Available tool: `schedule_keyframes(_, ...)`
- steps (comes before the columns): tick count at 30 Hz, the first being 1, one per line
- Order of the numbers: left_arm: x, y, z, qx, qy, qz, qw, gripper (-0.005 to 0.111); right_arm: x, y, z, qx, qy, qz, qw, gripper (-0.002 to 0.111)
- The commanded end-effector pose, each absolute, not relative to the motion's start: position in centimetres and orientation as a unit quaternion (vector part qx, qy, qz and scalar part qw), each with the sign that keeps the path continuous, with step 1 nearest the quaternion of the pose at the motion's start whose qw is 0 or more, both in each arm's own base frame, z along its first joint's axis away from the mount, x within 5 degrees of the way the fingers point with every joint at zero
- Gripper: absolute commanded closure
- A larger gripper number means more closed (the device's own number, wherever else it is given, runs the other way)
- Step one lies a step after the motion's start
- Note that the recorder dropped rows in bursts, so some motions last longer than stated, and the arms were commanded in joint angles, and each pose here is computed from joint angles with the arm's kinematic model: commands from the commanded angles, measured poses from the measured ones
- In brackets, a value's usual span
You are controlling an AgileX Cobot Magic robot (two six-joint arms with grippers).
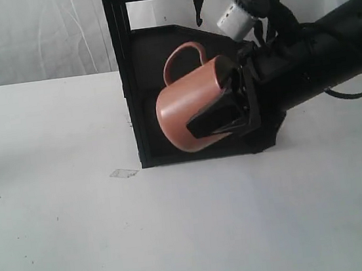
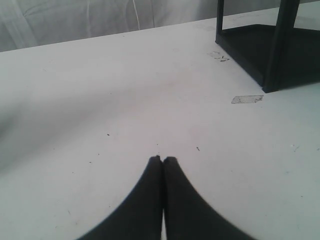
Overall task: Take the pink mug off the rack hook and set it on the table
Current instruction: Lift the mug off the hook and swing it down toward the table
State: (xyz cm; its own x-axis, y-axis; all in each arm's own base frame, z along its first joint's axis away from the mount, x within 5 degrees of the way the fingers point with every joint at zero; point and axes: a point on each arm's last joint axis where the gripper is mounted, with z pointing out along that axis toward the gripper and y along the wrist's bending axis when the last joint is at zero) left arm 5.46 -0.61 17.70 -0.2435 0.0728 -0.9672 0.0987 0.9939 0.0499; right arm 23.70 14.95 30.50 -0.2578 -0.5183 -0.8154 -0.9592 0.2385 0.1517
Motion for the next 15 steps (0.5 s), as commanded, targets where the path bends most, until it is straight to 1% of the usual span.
schedule_keyframes(1, 5.4, -0.6, 17.6, 0.051, 0.79, -0.01, 0.611, 0.107, 22.0, 14.9, 30.4, -0.53, 0.722, 0.366, 0.251, 0.108)
schedule_keyframes(6, 5.4, -0.6, 17.6, 0.051, 0.79, -0.01, 0.611, 0.107, 20.6, 15.5, 28.2, -0.566, 0.771, 0.254, 0.143, 0.108)
schedule_keyframes(10, 5.4, -0.6, 17.6, 0.051, 0.79, -0.01, 0.611, 0.107, 19.8, 17.4, 27.2, -0.596, 0.769, 0.191, 0.13, 0.108)
schedule_keyframes(15, 5.4, -0.6, 17.6, 0.051, 0.79, -0.01, 0.611, 0.107, 20.1, 18.9, 25.0, -0.594, 0.789, 0.114, 0.11, 0.108)
